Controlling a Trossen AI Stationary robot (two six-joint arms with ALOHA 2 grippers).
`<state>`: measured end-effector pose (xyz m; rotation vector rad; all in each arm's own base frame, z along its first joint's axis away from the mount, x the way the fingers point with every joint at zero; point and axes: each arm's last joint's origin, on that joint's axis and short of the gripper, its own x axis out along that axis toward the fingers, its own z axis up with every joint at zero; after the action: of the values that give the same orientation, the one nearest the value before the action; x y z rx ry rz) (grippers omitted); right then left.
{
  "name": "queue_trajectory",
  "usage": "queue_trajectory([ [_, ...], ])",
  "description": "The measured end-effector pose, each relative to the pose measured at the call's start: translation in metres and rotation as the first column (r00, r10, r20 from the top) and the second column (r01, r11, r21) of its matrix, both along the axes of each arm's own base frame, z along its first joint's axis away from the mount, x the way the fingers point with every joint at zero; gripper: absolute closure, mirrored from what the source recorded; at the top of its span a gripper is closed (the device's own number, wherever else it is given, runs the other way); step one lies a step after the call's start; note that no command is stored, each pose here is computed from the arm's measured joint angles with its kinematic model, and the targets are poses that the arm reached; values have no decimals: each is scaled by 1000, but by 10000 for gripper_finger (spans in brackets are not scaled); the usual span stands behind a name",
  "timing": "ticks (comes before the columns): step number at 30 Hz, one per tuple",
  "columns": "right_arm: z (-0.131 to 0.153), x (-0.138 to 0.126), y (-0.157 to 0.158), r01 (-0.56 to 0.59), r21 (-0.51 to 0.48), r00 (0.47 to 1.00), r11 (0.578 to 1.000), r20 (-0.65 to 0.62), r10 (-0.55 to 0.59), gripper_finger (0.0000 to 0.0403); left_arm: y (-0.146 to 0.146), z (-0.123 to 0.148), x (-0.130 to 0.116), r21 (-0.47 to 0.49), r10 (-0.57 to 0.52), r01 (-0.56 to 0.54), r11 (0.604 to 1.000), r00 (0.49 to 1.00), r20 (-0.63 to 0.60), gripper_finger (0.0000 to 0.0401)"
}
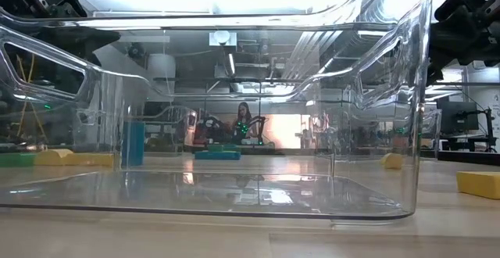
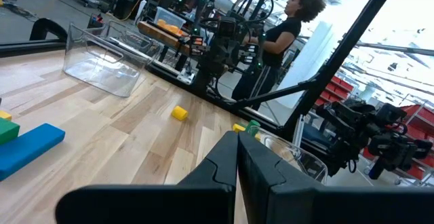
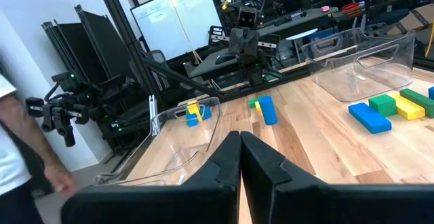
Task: Sort blocks
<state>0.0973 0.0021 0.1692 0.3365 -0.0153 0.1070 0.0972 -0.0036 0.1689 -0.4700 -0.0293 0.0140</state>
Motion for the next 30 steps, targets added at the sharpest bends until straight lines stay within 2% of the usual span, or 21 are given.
queue_trajectory([
  [13,0,0,0,0,0,1000,1000,0,0,398,0,0,0,6,5,-5,1000,1000,2,401],
  [15,0,0,0,0,0,1000,1000,0,0,398,2,3,0,46,63,-64,997,998,29,401],
  [16,0,0,0,0,0,1000,1000,0,0,398,3,6,-1,33,112,-114,993,992,64,401],
  [17,0,0,0,0,0,1000,1000,0,0,398,5,12,-2,-35,173,-170,985,977,126,401],
  [18,0,0,0,0,0,1000,1000,0,0,398,8,20,-3,-130,267,-244,961,943,201,401],
  [19,0,0,0,0,0,1000,1000,0,0,398,11,28,-6,-215,378,-327,920,886,269,401],
  [21,0,0,0,0,0,1000,1000,0,0,398,17,45,-15,-370,588,-465,804,713,381,401],
  [22,0,0,0,0,0,1000,1000,0,0,398,19,53,-19,-401,635,-494,771,642,430,401],
  [23,0,0,0,0,0,1000,1000,0,0,398,19,64,-20,-377,633,-509,774,603,486,401],
  [24,0,0,0,0,0,1000,1000,0,0,398,18,76,-19,-296,576,-503,812,605,550,401],
  [26,0,0,0,0,0,1000,1000,0,0,398,13,101,-2,-107,440,-477,872,669,599,401],
  [28,0,0,0,0,0,1000,1000,0,0,398,11,124,28,-8,406,-475,880,743,533,401],
  [30,0,0,0,0,0,1000,1000,0,0,398,13,142,58,29,468,-520,853,789,397,401],
])
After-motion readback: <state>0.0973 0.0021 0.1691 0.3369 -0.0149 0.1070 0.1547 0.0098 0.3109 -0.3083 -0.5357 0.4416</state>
